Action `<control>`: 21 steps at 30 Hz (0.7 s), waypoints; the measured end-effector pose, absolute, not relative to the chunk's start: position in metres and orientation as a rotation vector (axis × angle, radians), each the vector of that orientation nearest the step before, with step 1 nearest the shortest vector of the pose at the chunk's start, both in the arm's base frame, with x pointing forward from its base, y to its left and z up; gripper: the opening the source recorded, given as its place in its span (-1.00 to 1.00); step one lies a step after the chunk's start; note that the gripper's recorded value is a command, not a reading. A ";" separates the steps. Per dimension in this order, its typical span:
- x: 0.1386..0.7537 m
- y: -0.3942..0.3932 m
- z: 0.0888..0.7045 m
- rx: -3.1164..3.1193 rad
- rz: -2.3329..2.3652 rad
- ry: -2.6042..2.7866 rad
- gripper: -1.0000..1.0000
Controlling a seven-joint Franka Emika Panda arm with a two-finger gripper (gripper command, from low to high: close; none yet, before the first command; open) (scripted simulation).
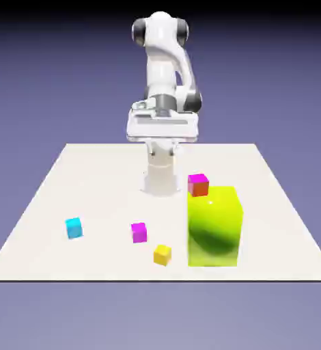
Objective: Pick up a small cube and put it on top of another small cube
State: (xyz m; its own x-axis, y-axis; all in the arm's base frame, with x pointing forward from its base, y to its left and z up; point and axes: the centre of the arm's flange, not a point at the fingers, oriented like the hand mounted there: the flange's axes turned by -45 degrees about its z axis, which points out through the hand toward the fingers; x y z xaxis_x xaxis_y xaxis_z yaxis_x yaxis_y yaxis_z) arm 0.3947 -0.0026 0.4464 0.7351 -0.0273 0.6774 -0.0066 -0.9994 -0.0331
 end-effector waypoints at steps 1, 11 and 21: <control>0.399 -0.008 0.436 -2.891 -1.057 0.117 0.00; 0.416 -0.048 0.327 -2.638 -0.333 0.908 0.00; 0.409 -0.066 0.231 -2.142 0.224 1.526 0.00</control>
